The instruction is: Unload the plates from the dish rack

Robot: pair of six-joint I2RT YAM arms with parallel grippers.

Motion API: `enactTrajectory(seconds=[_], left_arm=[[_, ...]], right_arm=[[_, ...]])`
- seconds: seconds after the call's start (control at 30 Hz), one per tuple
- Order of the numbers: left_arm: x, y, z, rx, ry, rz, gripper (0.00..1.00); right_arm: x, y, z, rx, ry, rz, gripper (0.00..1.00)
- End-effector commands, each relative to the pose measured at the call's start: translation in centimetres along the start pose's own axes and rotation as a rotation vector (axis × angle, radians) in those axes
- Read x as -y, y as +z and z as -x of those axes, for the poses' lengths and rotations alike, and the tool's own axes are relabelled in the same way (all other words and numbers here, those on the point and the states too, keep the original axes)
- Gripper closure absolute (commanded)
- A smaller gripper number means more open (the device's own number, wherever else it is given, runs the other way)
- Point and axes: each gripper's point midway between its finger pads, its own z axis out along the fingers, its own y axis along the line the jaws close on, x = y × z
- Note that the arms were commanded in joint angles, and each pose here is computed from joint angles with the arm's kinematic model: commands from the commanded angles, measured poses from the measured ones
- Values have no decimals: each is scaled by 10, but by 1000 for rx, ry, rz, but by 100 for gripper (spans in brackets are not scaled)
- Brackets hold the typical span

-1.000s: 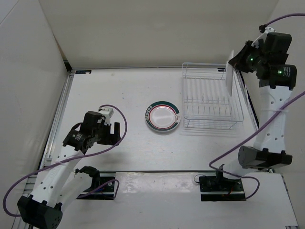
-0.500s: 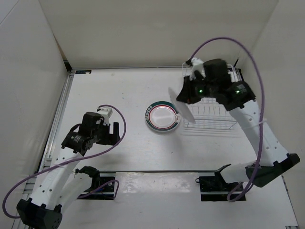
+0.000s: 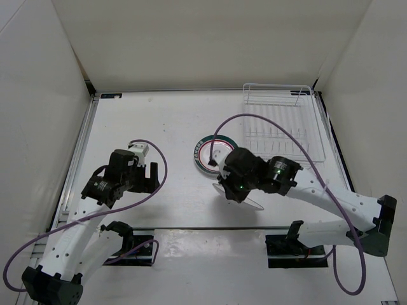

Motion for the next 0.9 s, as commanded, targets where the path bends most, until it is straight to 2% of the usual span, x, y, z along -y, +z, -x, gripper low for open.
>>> enactTrajectory(seconds=[0.0, 0.33, 0.43, 0.87], left_arm=[[1, -2, 3, 12, -5, 1, 0], [0, -3, 3, 16, -1, 6, 0], [0, -3, 3, 17, 0, 3, 0], [1, -3, 3, 17, 2, -3, 0]], right_arm=[[-5, 11, 7, 49, -67, -57, 100], [-21, 58, 3, -43, -182, -160, 100], [-18, 75, -8, -110, -201, -188, 100], [-14, 103, -42, -206, -168, -199, 100]])
